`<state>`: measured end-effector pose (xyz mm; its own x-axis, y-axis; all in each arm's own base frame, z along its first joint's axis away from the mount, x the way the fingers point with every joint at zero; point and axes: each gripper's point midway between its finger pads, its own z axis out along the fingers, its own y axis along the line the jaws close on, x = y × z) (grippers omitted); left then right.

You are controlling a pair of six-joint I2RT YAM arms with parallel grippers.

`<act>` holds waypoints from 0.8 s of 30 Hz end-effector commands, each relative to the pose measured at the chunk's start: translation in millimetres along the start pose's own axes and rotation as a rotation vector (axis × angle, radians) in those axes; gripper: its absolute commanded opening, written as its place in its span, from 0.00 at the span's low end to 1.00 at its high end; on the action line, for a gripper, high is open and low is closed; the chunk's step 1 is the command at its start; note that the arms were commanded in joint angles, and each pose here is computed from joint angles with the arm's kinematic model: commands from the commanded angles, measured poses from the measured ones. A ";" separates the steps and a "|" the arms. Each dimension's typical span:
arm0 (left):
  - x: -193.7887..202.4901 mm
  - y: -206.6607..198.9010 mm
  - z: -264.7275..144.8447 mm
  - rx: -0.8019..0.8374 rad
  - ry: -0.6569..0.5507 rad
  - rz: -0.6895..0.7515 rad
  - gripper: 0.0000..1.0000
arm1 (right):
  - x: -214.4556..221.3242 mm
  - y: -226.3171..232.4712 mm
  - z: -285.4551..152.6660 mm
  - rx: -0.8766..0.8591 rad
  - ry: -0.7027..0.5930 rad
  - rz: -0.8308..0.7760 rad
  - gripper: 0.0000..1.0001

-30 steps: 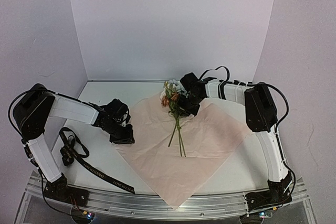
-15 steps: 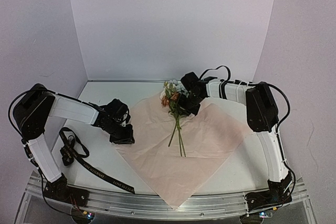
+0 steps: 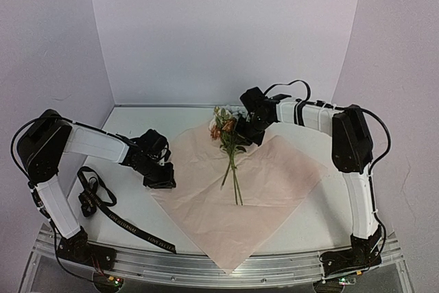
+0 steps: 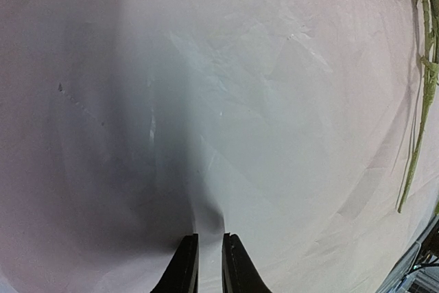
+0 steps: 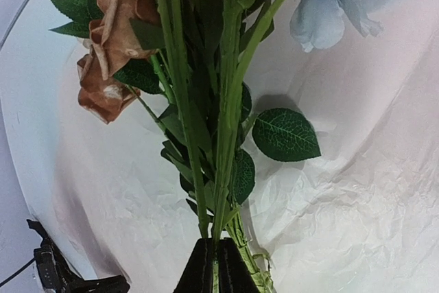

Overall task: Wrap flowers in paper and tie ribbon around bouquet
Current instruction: Adjust the fake flower in the folded bouquet.

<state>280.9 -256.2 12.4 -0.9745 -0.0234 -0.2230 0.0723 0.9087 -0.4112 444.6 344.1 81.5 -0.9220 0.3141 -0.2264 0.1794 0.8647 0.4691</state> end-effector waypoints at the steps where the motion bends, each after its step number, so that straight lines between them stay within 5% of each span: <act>1: 21.7 23.9 17.1 -0.078 0.078 0.003 0.14 | 2.1 14.1 -33.9 -0.041 -0.007 -0.079 0.01; 17: 21.7 24.2 17.6 -0.082 0.082 0.003 0.14 | 51.1 -6.2 -14.5 0.037 0.106 -0.167 0.00; 24: 21.7 24.1 10.9 -0.083 0.069 -0.011 0.16 | 53.8 6.4 -22.4 -0.012 0.134 -0.177 0.26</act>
<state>284.5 -260.9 12.8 -0.9710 -0.0114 -0.2389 0.0935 0.9012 -0.4231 389.7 351.0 68.4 -0.9758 0.1279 -0.1773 0.0467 0.9141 0.4028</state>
